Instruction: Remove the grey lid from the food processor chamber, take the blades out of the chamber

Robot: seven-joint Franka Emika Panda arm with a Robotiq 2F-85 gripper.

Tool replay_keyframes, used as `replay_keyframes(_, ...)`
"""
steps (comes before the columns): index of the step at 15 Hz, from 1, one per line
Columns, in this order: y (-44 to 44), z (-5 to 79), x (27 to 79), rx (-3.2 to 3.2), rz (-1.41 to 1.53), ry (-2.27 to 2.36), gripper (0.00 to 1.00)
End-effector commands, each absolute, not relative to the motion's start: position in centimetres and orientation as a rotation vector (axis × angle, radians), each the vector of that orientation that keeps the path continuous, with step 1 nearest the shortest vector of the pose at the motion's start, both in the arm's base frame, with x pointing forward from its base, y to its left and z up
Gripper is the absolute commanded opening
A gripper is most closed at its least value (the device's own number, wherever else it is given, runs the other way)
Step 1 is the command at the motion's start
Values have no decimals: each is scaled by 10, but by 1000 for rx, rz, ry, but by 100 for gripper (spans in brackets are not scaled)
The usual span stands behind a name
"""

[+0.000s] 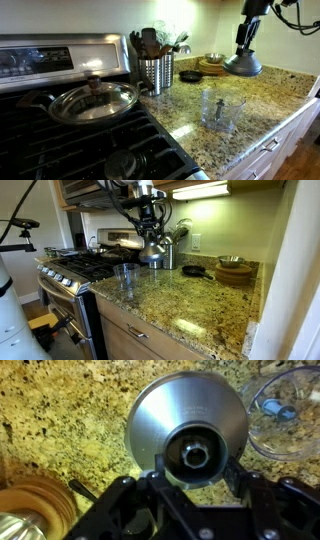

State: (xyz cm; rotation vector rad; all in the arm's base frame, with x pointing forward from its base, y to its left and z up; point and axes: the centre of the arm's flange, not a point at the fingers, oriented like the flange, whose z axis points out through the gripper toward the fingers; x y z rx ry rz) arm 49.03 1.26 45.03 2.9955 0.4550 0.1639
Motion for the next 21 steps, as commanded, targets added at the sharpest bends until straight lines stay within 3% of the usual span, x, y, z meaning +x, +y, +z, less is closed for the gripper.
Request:
replay_keyframes(1,-23,427,509,3010,165,281,34)
replay_keyframes(11,-72,328,532,3062,138,40,34)
replay_keyframes(20,-80,300,529,3113,128,-54,34)
replay_keyframes(21,-79,304,526,3107,131,-56,84)
